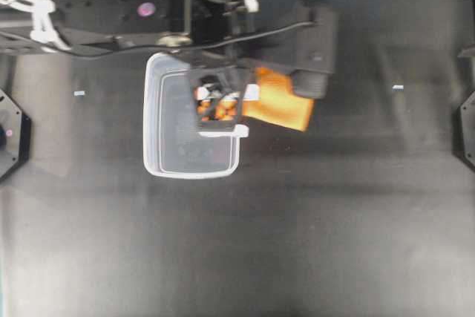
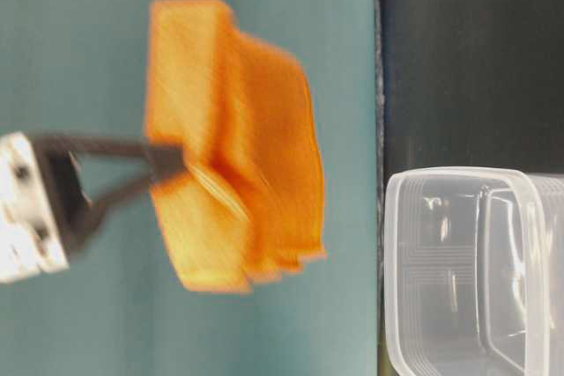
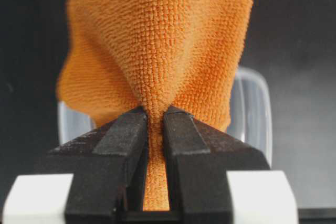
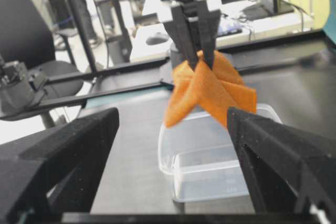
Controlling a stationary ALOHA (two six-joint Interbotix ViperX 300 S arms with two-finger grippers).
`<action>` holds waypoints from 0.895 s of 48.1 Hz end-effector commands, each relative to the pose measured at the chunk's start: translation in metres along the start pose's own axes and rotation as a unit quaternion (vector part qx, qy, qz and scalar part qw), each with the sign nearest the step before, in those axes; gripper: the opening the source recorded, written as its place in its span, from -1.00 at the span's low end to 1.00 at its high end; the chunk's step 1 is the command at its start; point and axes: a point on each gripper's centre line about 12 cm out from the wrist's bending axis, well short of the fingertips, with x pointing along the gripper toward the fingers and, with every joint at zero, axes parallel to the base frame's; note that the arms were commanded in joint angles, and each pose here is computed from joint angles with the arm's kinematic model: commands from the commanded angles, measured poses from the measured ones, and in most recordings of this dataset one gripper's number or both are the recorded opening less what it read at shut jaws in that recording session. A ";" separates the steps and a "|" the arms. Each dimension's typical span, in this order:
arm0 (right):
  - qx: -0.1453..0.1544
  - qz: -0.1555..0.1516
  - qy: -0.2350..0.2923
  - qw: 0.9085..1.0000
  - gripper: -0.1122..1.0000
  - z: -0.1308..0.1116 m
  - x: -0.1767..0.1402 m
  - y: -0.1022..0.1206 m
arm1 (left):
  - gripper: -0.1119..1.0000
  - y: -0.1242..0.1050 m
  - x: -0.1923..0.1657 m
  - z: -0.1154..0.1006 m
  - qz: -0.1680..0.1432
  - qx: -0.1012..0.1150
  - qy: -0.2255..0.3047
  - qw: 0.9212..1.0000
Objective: Place the orange towel into the container with the left arm.
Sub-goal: 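Lift the orange towel and carry it left over the container, then lower the towel into the container and open the left gripper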
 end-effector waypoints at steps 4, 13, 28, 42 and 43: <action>0.002 -0.001 -0.006 1.000 0.64 0.005 0.001 0.000 | -0.69 -0.006 0.004 -0.041 -0.001 -0.002 0.010 1.000; 0.002 -0.004 -0.009 1.000 0.64 0.006 0.001 -0.001 | -0.69 -0.010 0.033 -0.087 -0.002 -0.008 0.014 1.000; 0.004 -0.011 -0.010 1.000 0.64 0.005 0.001 -0.002 | -0.69 -0.013 0.057 -0.094 0.001 -0.003 -0.039 0.999; 0.007 -0.012 -0.008 1.000 0.64 0.004 0.002 -0.003 | -0.69 -0.007 0.064 -0.093 0.003 -0.010 -0.034 0.999; 0.007 -0.012 -0.008 1.000 0.64 0.004 0.002 -0.003 | -0.69 -0.007 0.065 -0.093 0.003 -0.011 -0.033 0.999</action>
